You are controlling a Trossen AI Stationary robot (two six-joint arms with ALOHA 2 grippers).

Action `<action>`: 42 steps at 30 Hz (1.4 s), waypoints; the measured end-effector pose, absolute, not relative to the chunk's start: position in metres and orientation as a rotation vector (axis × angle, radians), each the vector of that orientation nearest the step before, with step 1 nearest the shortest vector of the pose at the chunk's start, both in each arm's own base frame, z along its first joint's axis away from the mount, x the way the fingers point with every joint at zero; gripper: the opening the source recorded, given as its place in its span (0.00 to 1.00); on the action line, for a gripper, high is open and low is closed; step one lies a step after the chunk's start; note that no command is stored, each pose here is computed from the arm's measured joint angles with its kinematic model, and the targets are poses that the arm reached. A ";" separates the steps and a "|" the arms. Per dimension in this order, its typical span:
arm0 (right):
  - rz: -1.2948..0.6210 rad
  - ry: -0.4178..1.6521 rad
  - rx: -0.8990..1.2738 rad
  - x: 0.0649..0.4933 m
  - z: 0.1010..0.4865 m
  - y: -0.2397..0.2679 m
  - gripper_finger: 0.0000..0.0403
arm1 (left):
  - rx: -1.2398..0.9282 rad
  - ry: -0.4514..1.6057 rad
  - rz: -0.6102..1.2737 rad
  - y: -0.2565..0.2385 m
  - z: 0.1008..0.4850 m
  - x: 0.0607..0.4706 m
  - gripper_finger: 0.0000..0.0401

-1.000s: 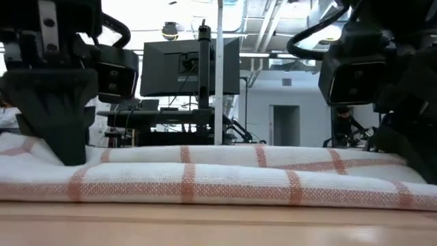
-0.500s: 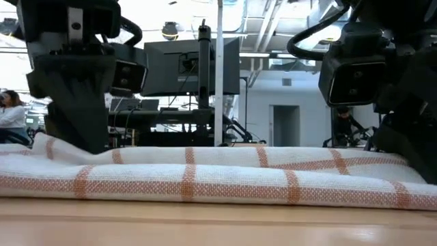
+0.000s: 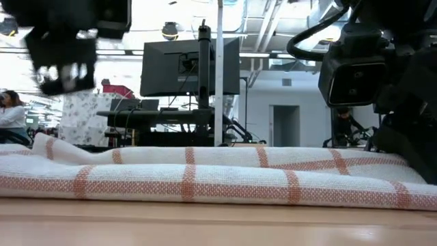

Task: Roll towel
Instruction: Roll the white towel

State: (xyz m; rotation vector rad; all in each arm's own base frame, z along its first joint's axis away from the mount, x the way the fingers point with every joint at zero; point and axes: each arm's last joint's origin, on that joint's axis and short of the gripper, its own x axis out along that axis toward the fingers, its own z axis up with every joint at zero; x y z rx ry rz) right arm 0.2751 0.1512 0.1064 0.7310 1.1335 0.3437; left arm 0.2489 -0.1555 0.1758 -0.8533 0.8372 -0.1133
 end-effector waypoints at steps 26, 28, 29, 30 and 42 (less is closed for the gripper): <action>0.327 1.120 0.743 0.275 0.114 0.150 0.27 | -0.871 0.824 0.188 -0.137 0.143 0.264 0.30; 0.338 1.092 0.748 0.276 0.124 0.151 0.27 | -0.876 0.779 0.142 -0.137 0.154 0.264 0.30; 0.357 1.061 0.750 0.277 0.132 0.151 0.27 | -0.870 0.764 0.123 -0.138 0.159 0.263 0.30; 0.376 1.025 0.751 0.279 0.140 0.152 0.27 | -0.857 0.757 0.109 -0.138 0.162 0.262 0.30; 0.229 0.949 0.697 0.285 0.125 0.154 0.10 | -0.808 0.779 0.029 -0.146 0.158 0.262 0.30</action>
